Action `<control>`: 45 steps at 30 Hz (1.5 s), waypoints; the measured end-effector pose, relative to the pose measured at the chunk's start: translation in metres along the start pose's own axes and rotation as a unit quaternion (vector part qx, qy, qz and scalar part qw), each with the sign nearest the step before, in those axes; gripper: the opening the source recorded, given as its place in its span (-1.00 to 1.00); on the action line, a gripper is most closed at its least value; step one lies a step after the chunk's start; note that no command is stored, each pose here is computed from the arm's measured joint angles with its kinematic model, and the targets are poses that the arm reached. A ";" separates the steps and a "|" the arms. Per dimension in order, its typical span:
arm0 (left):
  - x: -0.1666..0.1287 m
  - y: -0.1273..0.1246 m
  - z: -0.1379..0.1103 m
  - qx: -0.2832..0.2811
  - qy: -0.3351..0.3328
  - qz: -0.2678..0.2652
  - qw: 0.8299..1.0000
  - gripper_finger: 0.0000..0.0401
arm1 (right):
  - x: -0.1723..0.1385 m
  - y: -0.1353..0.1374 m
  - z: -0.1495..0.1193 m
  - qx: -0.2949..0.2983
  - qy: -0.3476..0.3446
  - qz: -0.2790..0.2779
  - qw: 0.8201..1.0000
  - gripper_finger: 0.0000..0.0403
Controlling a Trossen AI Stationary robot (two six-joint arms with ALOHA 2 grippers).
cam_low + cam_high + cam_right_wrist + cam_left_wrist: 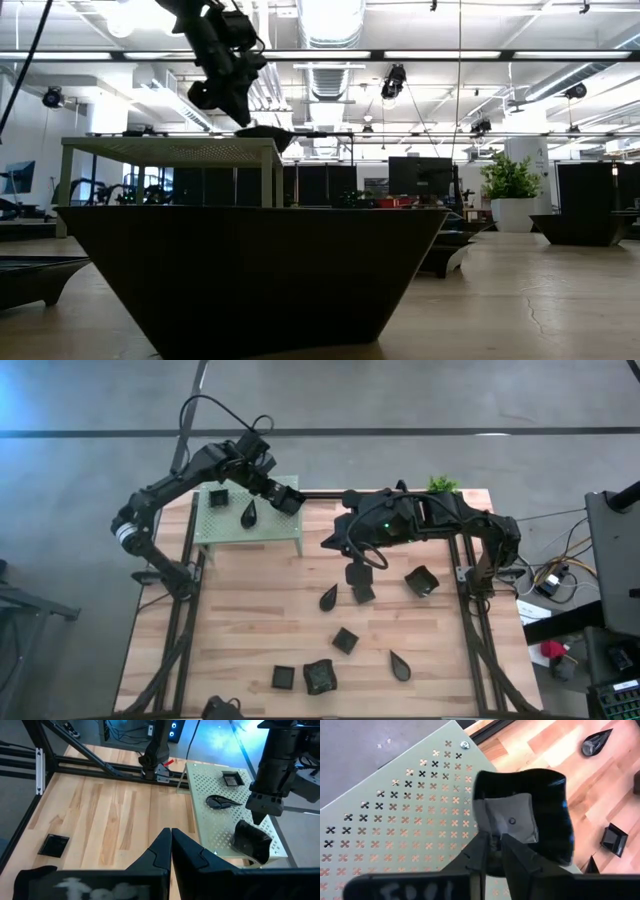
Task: Pick & Place Mini shaped plates
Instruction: Stack the black distorted square plate on top of the black distorted square plate on the shelf, then stack the black square plate on top of the black square plate on the shelf
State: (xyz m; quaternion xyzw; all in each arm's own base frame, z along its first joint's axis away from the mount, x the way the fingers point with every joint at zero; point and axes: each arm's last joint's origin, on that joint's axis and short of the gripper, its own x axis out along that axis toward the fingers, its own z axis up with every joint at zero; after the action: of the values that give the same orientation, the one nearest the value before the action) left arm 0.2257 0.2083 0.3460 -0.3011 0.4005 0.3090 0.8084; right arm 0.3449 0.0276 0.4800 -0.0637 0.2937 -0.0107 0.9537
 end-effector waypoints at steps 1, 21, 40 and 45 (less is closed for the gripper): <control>0.000 0.000 0.000 0.000 -0.001 0.004 1.000 -0.72 | 0.000 0.000 0.000 0.000 0.000 0.000 1.000 -0.96; 0.018 -0.013 0.001 0.096 0.010 -0.027 0.995 -0.71 | 0.000 0.000 0.000 -0.009 0.000 0.000 1.000 -0.96; 0.031 -0.003 -0.003 0.100 0.013 0.085 0.991 -0.71 | 0.000 0.000 0.000 -0.013 0.000 0.000 1.000 -0.96; 0.011 -0.012 0.000 0.122 -0.018 0.076 0.989 -0.71 | 0.000 0.000 0.000 -0.012 0.000 0.000 1.000 -0.96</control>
State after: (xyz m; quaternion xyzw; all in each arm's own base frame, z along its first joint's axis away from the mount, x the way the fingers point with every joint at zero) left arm 0.2397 0.2040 0.3396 -0.1628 0.4423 0.3239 0.8203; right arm 0.3450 0.0276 0.4799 -0.0756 0.2942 -0.0071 0.9527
